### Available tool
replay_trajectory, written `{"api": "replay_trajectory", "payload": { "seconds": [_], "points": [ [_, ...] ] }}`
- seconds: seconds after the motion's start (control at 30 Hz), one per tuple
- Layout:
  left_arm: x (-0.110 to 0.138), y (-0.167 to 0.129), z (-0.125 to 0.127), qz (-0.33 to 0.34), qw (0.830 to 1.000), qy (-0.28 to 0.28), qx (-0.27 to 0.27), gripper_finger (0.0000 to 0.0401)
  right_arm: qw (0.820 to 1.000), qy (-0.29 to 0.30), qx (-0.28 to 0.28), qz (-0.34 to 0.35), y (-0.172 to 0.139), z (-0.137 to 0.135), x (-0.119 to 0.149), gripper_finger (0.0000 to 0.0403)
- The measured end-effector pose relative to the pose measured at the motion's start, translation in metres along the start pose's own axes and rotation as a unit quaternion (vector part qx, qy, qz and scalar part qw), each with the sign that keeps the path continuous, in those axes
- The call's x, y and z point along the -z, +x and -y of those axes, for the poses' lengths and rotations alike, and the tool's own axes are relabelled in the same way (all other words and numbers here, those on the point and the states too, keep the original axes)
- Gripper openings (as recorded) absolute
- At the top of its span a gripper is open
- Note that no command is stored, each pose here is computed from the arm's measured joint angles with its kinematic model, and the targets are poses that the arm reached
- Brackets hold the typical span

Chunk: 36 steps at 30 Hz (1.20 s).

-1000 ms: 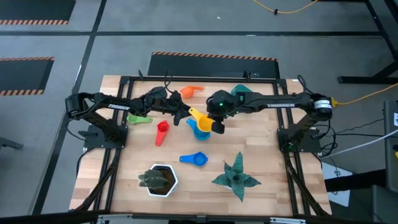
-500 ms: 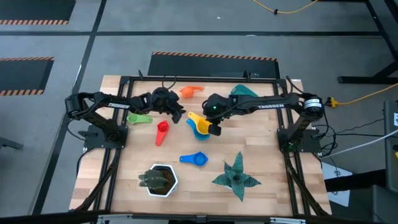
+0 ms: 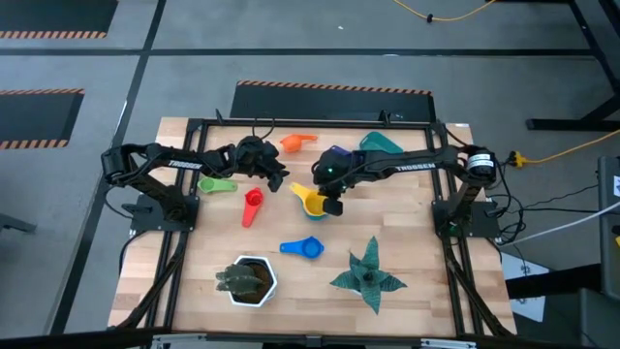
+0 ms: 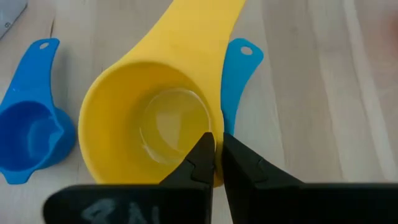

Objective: Nest measuring cups in basket
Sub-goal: Stack the yellow measuring cup on top of the light blue measuring cup

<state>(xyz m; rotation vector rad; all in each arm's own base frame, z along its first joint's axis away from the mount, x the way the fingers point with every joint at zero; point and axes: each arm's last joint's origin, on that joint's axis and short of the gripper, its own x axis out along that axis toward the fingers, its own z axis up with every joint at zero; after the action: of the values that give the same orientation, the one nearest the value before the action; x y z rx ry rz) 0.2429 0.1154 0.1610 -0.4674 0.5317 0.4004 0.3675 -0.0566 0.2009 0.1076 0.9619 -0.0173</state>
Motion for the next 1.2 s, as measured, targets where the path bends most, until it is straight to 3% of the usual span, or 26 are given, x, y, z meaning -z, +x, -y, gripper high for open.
{"api": "replay_trajectory", "payload": {
  "seconds": [0.47,0.77,0.9,1.2],
  "points": [
    [0.0,0.0,0.0,0.0,1.0,0.0,0.0,0.0146,1.0,0.0,0.0,0.004,-0.001,0.0,-0.001,0.0103],
    [0.001,0.0,0.003,-0.004,1.0,0.003,0.01,0.0146,1.0,-0.024,0.001,0.004,-0.001,0.0,-0.001,0.0113],
    [0.003,0.001,0.01,-0.014,0.998,0.041,0.054,0.0146,0.999,-0.038,0.013,0.003,-0.001,0.002,-0.001,0.0113],
    [0.01,0.001,0.033,-0.041,0.983,0.071,0.162,0.0146,0.994,-0.012,0.107,0.002,-0.005,0.028,0.0,0.0113]
  ]
}}
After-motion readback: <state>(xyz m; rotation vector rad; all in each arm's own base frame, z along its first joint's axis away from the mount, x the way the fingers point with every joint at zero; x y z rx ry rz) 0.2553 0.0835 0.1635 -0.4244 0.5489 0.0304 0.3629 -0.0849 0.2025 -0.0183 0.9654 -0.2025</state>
